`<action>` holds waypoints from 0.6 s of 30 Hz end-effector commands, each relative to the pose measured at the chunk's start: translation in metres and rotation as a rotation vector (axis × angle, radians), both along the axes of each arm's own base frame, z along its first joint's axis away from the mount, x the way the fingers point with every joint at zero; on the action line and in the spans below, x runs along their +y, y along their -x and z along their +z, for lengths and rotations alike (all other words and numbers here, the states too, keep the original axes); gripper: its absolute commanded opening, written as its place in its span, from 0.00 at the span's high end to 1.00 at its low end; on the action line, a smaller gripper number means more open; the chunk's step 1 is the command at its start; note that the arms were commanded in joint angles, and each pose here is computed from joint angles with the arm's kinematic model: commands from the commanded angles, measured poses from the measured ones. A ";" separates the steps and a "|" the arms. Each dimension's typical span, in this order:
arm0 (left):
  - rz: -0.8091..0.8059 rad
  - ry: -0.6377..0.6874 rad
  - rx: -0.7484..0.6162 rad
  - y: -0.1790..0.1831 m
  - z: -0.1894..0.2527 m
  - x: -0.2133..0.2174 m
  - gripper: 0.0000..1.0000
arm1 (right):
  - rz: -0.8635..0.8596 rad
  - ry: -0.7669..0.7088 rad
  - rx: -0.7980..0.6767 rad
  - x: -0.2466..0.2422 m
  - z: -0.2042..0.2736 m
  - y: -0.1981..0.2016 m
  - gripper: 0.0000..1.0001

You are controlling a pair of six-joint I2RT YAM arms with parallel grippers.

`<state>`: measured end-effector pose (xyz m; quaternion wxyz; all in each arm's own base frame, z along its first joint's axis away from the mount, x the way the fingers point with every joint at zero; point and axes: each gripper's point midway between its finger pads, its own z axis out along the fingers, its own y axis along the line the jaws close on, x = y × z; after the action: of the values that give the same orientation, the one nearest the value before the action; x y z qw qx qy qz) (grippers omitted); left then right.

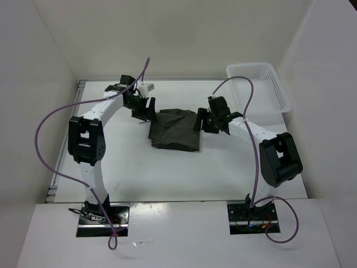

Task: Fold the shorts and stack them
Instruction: Fold the shorts

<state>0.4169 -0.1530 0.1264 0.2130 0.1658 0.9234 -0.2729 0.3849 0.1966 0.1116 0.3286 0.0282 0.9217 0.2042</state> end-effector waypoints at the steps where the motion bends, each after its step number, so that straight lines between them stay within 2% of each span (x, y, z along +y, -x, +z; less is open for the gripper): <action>1: -0.063 0.070 -0.053 -0.020 -0.008 -0.026 0.22 | 0.046 -0.026 0.110 0.012 -0.033 0.031 0.31; 3: -0.064 0.059 -0.110 -0.033 -0.010 -0.030 0.16 | 0.053 -0.047 0.128 0.014 -0.042 0.038 0.31; 8: -0.053 0.050 -0.183 -0.060 -0.018 -0.032 0.13 | 0.099 -0.109 0.138 0.024 -0.044 0.048 0.30; 13: -0.036 0.010 -0.189 -0.071 -0.040 -0.031 0.13 | 0.132 -0.122 0.229 0.028 -0.069 0.064 0.31; 18: -0.040 -0.009 -0.141 -0.070 -0.070 -0.034 0.29 | 0.147 -0.097 0.284 0.023 -0.085 0.077 0.33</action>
<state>0.4752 -0.1806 0.0655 0.2608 0.1941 0.9084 -0.2629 0.3174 0.2168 0.0347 0.1911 0.0162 0.9467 0.2589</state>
